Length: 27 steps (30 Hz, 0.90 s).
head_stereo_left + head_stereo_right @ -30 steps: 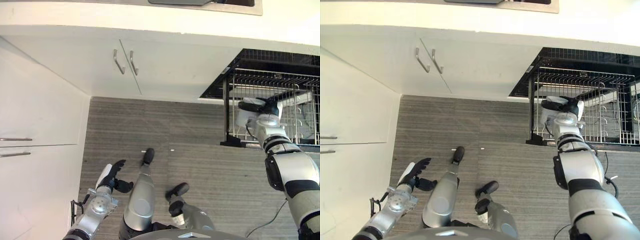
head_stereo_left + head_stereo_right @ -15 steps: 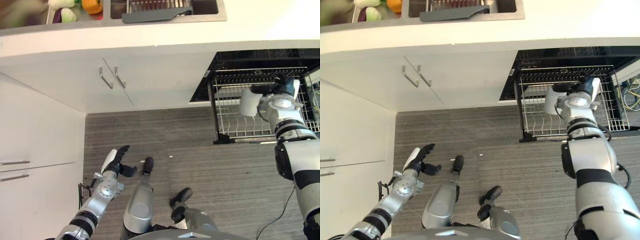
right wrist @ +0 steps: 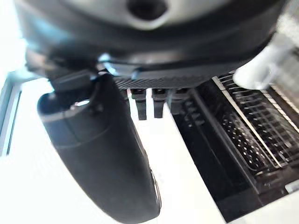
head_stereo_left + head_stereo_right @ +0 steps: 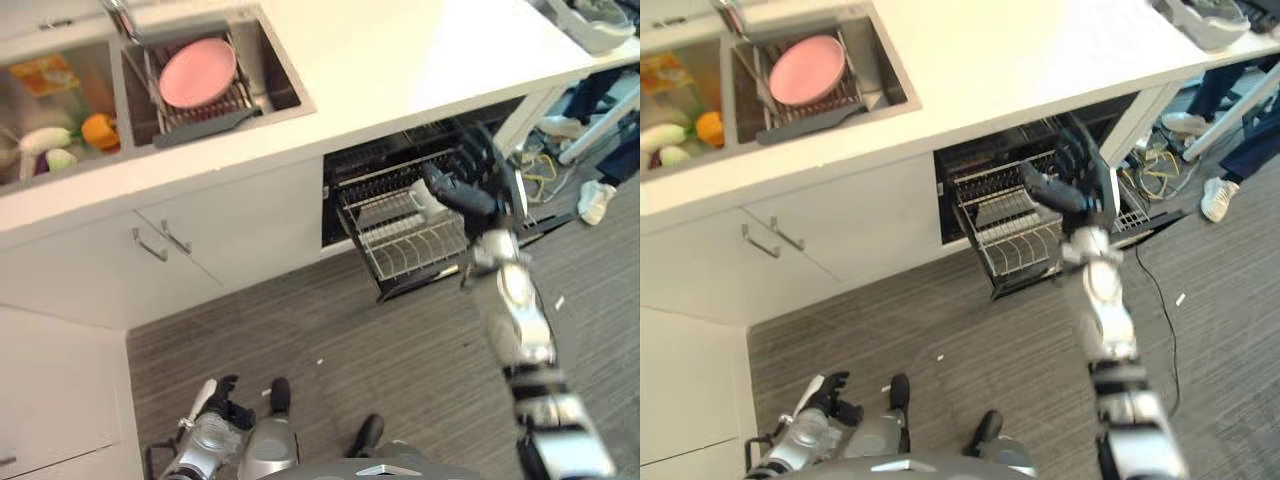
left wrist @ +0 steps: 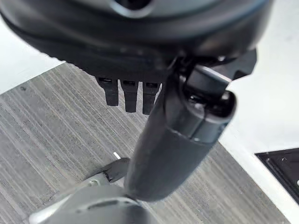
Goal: Place the dishes in the dishwasher.
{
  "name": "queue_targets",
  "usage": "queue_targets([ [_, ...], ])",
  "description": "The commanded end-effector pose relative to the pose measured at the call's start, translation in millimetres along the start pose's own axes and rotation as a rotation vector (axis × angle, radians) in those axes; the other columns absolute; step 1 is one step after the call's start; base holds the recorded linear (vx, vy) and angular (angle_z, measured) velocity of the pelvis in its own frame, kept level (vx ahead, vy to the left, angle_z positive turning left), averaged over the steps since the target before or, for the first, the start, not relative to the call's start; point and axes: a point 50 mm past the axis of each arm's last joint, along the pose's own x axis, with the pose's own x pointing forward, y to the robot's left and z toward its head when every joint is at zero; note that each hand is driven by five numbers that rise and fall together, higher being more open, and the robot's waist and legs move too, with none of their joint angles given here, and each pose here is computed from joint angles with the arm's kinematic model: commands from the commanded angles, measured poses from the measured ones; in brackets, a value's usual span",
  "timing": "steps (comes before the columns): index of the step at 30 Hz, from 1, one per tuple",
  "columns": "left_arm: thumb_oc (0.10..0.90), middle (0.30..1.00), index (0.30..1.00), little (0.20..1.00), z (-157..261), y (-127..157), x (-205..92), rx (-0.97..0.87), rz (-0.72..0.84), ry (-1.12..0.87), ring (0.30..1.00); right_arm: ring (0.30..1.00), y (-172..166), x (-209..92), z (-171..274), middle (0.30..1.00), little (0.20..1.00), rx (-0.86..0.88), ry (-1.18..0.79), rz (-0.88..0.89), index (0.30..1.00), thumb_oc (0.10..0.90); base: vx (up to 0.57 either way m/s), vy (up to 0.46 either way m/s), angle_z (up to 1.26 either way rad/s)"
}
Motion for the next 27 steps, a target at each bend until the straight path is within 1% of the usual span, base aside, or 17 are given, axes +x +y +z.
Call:
queue_targets([
  [1,0.800,0.900,0.900,0.900,-27.7,5.8,-3.1,-0.070,0.035,0.124,0.900,0.900,39.1,14.2,56.7,0.900,0.900,0.234,-0.339,0.235,0.900,0.800,0.04,0.023,0.01],
  [2,0.800,0.900,0.900,0.900,-27.7,5.8,-3.1,-0.070,0.035,0.124,0.900,0.900,39.1,14.2,56.7,0.900,0.900,0.234,-0.338,0.235,0.900,0.800,0.04,0.025,0.03],
  [3,0.800,0.900,0.900,0.900,-35.6,4.8,-4.8,-0.102,0.038,0.166,0.900,0.900,48.7,12.6,56.7,0.900,0.900,0.261,-0.335,0.287,0.900,0.800,0.06,0.081,0.04],
  [4,0.800,0.900,0.900,0.900,-42.3,4.7,-6.6,-0.123,0.045,0.195,0.900,0.900,65.1,15.1,61.1,0.900,0.900,0.241,-0.344,0.366,0.900,0.800,0.08,0.127,0.04],
  [6,0.800,0.900,0.900,0.900,-39.9,5.6,-6.3,-0.067,0.036,0.160,0.900,0.900,91.9,16.0,79.0,0.900,0.900,0.200,-0.396,0.521,0.900,0.800,0.08,0.147,-0.03],
  [8,0.800,0.900,0.900,0.900,-39.8,5.5,-6.3,-0.067,0.035,0.160,0.900,0.900,91.9,16.0,79.0,0.900,0.900,0.199,-0.396,0.520,0.900,0.800,0.03,0.054,-0.10],
  [9,0.800,0.900,0.900,0.900,-38.7,5.4,-6.2,-0.057,0.032,0.149,0.900,0.900,96.9,15.1,84.3,0.900,0.900,0.198,-0.418,0.548,0.900,0.800,0.06,0.152,-0.01],
  [10,0.800,0.900,0.900,0.900,-33.5,4.5,-4.9,-0.034,0.024,0.121,0.900,0.900,101.4,11.5,93.7,0.900,0.900,0.159,-0.467,0.585,0.900,0.800,0.08,0.200,0.11],
  [12,0.800,0.900,0.900,0.900,-29.5,5.1,-3.5,-0.006,0.013,0.103,0.900,0.900,95.4,10.2,99.4,0.900,0.900,0.081,-0.497,0.566,0.900,0.800,0.10,0.224,0.35],
  [13,0.800,0.900,0.900,0.900,-26.2,5.2,-2.3,0.032,0.000,0.086,0.900,0.900,88.6,9.4,103.1,0.900,0.900,0.004,-0.518,0.545,0.900,0.800,0.14,0.212,0.76],
  [15,0.800,0.900,0.900,0.900,-13.2,4.3,0.8,0.088,-0.030,0.027,0.900,0.900,71.9,7.2,106.0,0.900,0.900,-0.114,-0.522,0.484,0.900,0.800,0.19,0.188,1.74],
  [17,0.800,0.900,0.900,0.900,-12.8,4.0,0.8,0.087,-0.031,0.026,0.900,0.900,72.1,7.2,106.2,0.900,0.900,-0.115,-0.522,0.485,0.900,0.800,0.08,0.059,1.57],
  [19,0.800,0.900,0.900,0.900,-6.7,0.0,2.5,0.095,-0.055,0.021,0.900,0.900,56.2,6.0,114.4,0.900,0.900,-0.197,-0.556,0.396,0.900,0.800,0.22,0.032,1.29],
  [21,0.800,0.900,0.900,0.900,-7.5,0.1,3.0,0.097,-0.054,0.031,0.900,0.900,52.8,6.1,116.7,0.900,0.900,-0.218,-0.566,0.371,0.900,0.800,0.15,-0.064,0.86],
  [24,0.800,0.900,0.900,0.900,-10.0,0.6,3.2,0.125,-0.061,0.041,0.900,0.900,50.8,4.3,118.0,0.900,0.900,-0.214,-0.580,0.363,0.900,0.800,0.23,-0.104,0.72],
  [25,0.800,0.900,0.900,0.900,-10.3,1.2,3.5,0.127,-0.063,0.046,0.900,0.900,47.6,3.8,124.9,0.900,0.900,-0.238,-0.617,0.327,0.900,0.800,0.26,-0.087,0.80],
  [27,0.800,0.900,0.900,0.900,-13.8,1.8,3.0,0.123,-0.056,0.060,0.900,0.900,46.3,3.0,125.6,0.900,0.900,-0.225,-0.634,0.302,0.900,0.800,0.20,-0.096,0.73],
])
